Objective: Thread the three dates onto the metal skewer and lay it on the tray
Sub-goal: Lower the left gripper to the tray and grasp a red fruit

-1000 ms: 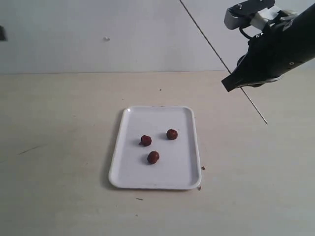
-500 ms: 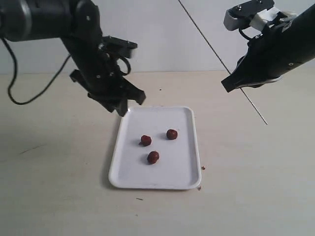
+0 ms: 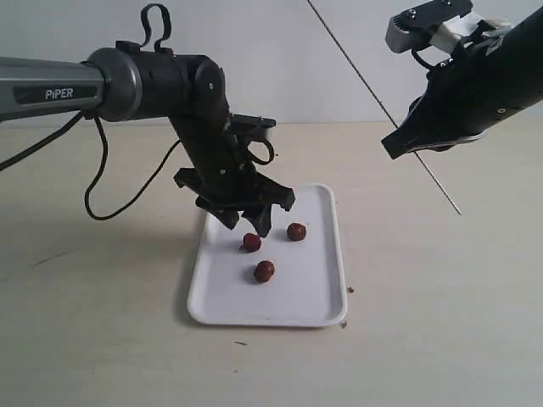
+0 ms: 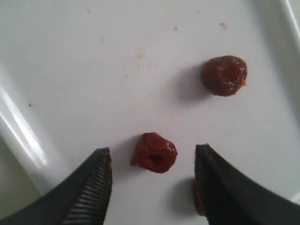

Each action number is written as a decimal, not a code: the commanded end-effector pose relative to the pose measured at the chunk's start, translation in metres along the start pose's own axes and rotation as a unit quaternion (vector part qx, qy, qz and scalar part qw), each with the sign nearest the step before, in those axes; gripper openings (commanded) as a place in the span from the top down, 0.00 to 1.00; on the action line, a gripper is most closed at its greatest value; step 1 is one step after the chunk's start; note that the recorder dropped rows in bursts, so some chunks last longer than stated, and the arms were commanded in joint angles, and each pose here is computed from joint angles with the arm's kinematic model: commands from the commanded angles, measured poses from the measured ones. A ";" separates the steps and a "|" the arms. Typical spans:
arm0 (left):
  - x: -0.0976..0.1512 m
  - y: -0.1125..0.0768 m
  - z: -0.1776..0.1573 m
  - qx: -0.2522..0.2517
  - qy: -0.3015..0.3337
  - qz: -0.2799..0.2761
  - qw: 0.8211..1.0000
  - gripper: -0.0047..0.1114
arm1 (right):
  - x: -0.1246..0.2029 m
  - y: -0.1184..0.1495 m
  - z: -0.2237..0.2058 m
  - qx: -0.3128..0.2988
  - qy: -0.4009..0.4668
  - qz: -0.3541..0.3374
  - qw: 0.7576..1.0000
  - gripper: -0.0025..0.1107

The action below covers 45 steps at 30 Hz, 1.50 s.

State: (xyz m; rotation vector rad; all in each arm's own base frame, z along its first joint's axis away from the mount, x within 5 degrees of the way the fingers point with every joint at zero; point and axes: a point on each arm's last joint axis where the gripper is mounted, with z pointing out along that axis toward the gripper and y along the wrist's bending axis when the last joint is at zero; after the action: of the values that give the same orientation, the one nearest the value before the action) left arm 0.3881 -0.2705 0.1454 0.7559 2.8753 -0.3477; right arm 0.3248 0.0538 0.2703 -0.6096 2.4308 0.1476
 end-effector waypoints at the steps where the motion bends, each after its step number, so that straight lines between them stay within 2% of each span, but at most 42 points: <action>1: -0.002 -0.003 0.002 0.003 -0.005 -0.005 1.000 0.50 | 0.000 -0.002 0.000 0.003 -0.004 0.000 1.000 0.98; 11: -0.001 -0.012 0.014 -0.007 -0.003 0.015 1.000 0.50 | 0.000 -0.002 0.000 0.003 -0.005 0.002 1.000 0.98; 20: 0.001 -0.005 0.025 -0.043 0.007 0.023 0.999 0.50 | -0.002 -0.001 0.000 0.000 -0.014 0.013 1.000 0.98; 28: 0.002 -0.005 0.030 -0.042 0.013 0.026 0.999 0.50 | -0.003 -0.001 0.000 -0.003 -0.018 0.020 1.000 0.98; 35: 0.002 -0.012 0.031 -0.035 0.006 0.032 0.999 0.50 | -0.003 -0.001 0.000 -0.003 -0.018 0.020 1.000 0.98; 37: 0.002 -0.012 0.031 -0.035 0.006 0.038 0.999 0.53 | -0.003 -0.001 0.000 -0.003 -0.018 0.020 1.000 0.98; 41: 0.002 -0.012 0.031 -0.035 0.006 0.039 0.999 0.66 | -0.003 0.000 0.000 -0.004 -0.017 0.024 1.000 0.98; 45: 0.002 -0.012 0.031 -0.035 0.007 0.041 0.999 0.67 | -0.003 0.000 0.000 -0.004 -0.017 0.031 0.999 0.98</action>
State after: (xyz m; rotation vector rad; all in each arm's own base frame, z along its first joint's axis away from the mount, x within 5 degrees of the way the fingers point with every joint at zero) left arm 0.3835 -0.2846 0.1174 0.8601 2.8489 -0.2152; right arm 0.3256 0.0557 0.2715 -0.5562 2.4255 0.1893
